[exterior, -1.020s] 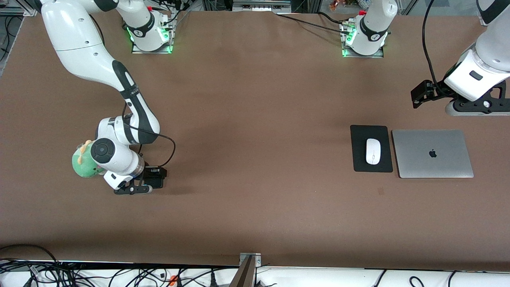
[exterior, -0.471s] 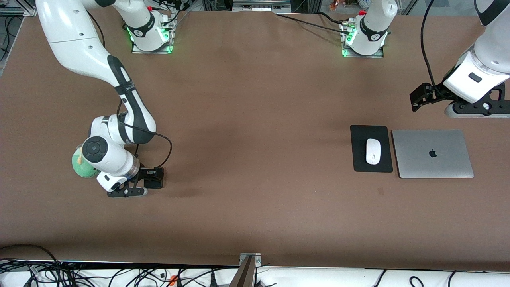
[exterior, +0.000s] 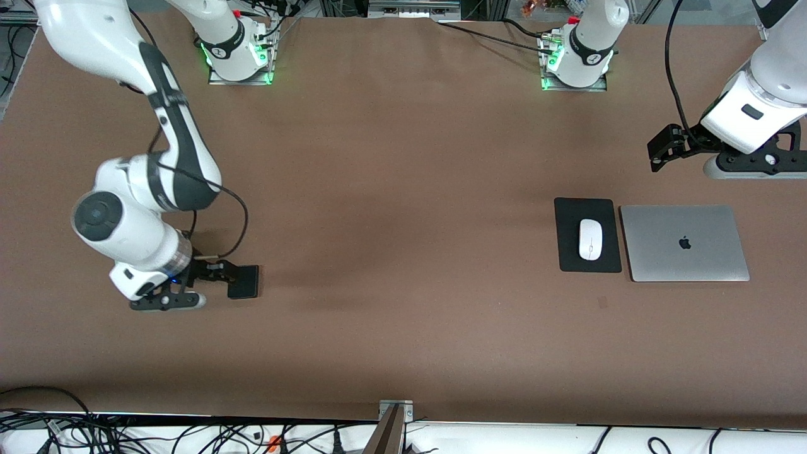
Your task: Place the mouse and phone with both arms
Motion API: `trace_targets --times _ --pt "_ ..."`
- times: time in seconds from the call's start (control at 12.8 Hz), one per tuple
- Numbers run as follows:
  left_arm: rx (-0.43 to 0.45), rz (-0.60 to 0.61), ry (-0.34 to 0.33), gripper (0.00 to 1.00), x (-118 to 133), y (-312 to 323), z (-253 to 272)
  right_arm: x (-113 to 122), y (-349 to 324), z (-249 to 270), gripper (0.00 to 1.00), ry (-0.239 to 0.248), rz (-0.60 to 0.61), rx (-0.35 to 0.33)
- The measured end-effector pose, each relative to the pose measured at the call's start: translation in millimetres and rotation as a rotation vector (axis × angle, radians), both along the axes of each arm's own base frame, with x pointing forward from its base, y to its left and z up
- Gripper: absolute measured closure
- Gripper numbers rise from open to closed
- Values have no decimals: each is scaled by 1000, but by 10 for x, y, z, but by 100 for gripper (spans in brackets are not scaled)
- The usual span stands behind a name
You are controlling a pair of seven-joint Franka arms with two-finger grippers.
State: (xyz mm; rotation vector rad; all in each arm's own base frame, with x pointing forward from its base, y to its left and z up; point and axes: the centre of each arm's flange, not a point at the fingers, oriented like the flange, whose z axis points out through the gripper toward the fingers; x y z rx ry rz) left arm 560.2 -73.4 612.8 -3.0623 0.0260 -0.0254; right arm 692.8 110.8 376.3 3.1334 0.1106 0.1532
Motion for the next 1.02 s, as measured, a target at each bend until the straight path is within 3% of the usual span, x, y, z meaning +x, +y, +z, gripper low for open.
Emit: trace_targets --times 0.31,0.55,1.02 --pt "0 -1 -5 0 -13 -3 26 -462 -80 1240 0 60 -6 -16" --pt "0 -1 -5 0 -13 -3 27 -665 -133 1818 0 100 -12 -24" --pt "-1 0 -10 0 -27 -2 56 -684 -177 1808 0 155 -23 -4"
